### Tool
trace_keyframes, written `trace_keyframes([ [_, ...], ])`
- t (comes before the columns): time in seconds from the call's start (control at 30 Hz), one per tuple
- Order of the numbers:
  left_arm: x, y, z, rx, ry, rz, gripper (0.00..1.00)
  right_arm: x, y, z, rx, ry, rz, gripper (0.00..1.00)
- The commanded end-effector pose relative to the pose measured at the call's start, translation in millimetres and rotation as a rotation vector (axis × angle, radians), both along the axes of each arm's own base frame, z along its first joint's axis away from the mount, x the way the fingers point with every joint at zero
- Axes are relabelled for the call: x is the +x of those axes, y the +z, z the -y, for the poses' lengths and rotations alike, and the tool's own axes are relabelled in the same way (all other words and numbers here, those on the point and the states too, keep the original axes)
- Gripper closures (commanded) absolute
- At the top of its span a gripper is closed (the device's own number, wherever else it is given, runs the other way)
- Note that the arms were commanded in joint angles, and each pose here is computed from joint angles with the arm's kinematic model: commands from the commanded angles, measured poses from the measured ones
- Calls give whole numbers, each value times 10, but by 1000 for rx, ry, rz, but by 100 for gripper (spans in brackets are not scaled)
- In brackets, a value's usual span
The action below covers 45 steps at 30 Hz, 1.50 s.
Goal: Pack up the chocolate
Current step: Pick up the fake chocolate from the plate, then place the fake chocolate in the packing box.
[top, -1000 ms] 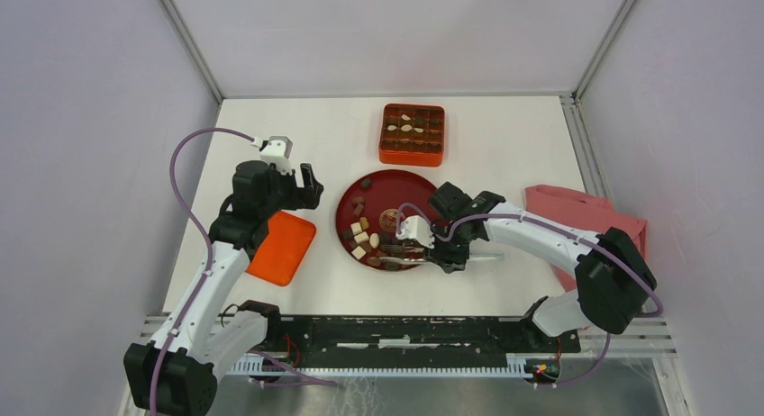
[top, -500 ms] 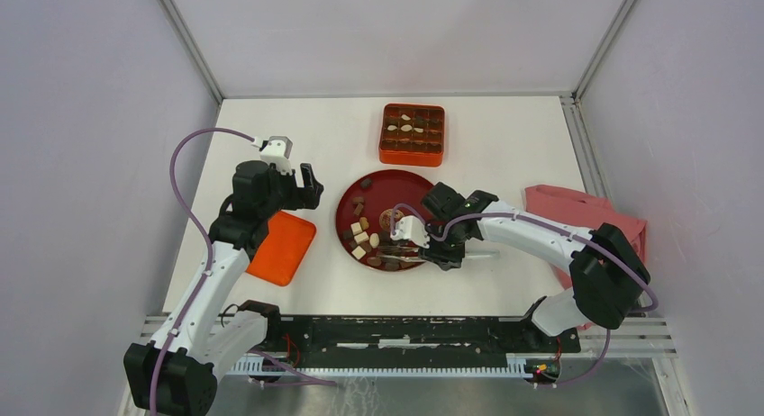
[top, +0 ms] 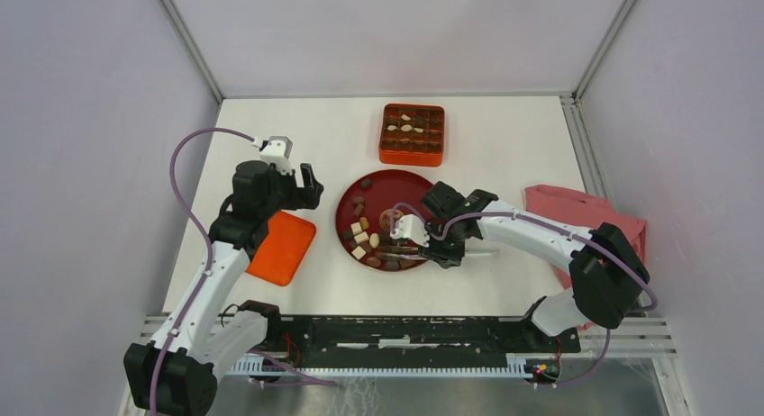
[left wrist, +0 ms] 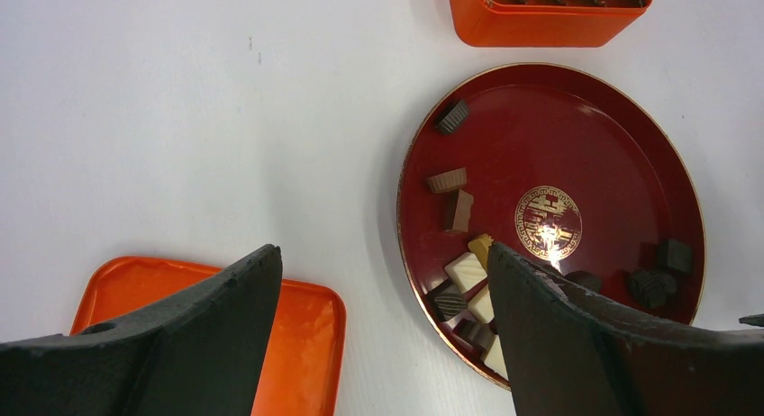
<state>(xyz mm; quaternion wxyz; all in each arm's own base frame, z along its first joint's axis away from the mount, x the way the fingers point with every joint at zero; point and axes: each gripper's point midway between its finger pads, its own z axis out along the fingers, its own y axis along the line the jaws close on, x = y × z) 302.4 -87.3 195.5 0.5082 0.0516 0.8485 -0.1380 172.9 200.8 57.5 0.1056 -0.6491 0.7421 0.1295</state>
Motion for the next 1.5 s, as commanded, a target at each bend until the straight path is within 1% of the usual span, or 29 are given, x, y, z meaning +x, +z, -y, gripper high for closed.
trace_keyframes([
  [0.0,24,51,-28,42,-22,38,11,147,234,-158,98,-22,32,100],
  [0.27,20,60,-28,42,-23,41,11,177,340,-138,193,-56,-29,100],
  [0.43,18,63,-26,41,-24,42,11,385,523,-84,275,-110,-26,100],
  [0.53,18,70,-25,41,-24,44,11,670,687,-13,324,-163,25,100],
  [0.83,10,79,-28,38,-22,47,11,1748,1043,280,443,-376,127,100],
  [0.97,11,82,-30,38,-21,48,11,2318,1046,557,442,-521,169,100],
  [1.07,9,86,-31,39,-22,50,11,2642,934,787,411,-610,172,100],
  [1.23,15,87,-24,39,-25,50,11,2962,743,1088,340,-693,185,100],
  [1.47,17,72,-25,40,-25,45,11,3102,559,1146,311,-704,166,96],
])
